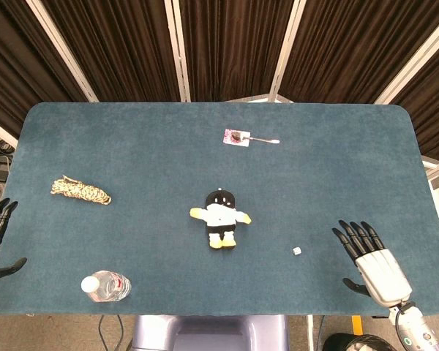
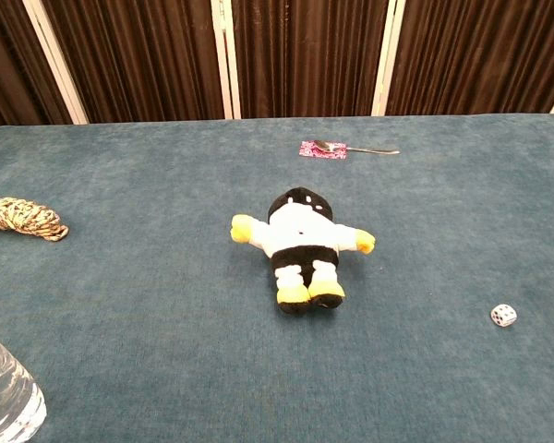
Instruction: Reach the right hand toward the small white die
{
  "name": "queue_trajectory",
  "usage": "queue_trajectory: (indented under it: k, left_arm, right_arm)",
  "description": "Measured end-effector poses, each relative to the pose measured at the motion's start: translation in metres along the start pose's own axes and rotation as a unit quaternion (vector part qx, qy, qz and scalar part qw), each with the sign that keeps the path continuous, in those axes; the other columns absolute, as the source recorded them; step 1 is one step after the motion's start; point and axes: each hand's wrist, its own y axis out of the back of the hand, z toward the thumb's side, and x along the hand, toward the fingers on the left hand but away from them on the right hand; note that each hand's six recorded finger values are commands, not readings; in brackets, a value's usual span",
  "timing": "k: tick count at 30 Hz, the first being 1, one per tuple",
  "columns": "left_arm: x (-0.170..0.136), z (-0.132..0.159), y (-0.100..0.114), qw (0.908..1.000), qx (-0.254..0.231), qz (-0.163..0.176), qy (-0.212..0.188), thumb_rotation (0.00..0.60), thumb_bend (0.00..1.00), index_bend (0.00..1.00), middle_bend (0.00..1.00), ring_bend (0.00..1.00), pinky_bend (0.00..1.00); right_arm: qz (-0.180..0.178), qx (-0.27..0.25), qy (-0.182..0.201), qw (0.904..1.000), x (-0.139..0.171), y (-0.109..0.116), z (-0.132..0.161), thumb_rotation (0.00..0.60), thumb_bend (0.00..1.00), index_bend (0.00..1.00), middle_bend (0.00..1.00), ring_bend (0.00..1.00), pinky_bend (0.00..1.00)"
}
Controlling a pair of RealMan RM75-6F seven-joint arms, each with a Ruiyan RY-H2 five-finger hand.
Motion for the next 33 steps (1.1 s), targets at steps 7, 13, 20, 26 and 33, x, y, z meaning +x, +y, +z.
queue_trajectory:
  k: [7, 13, 20, 26, 33]
  left_arm:
    - [0.003, -0.002, -0.001, 1.0, 0.0, -0.002, 0.002, 0.6, 0.0, 0.0, 0.0, 0.0, 0.0]
    - [0.005, 0.002, -0.006, 0.9999, 0.006, -0.009, 0.0, 0.6, 0.0, 0.0, 0.0, 0.0, 0.0]
    - [0.01, 0.002, -0.01, 0.9998, 0.015, -0.015, 0.008, 0.6, 0.0, 0.0, 0.0, 0.0, 0.0]
    - [0.014, 0.003, -0.016, 0.9994, 0.022, -0.023, 0.011, 0.6, 0.0, 0.0, 0.0, 0.0, 0.0]
    - [0.016, 0.004, -0.018, 0.9993, 0.025, -0.026, 0.013, 0.6, 0.0, 0.0, 0.0, 0.0, 0.0]
  right_arm:
    - [0.007, -0.001, 0.001, 1.0, -0.002, -0.004, 0.0, 0.6, 0.0, 0.0, 0.1, 0.01, 0.0]
    - [0.03, -0.012, 0.025, 0.9992, -0.015, -0.018, 0.008, 0.6, 0.45, 0.0, 0.74, 0.74, 0.87]
    - [0.111, -0.018, 0.068, 0.9913, -0.029, -0.049, 0.023, 0.6, 0.62, 0.0, 0.79, 0.83, 1.0]
    - [0.187, -0.006, 0.103, 0.9768, -0.036, -0.078, 0.036, 0.6, 0.62, 0.0, 0.79, 0.83, 1.0]
    - [0.215, 0.015, 0.102, 0.9713, -0.041, -0.095, 0.039, 0.6, 0.62, 0.0, 0.79, 0.83, 1.0]
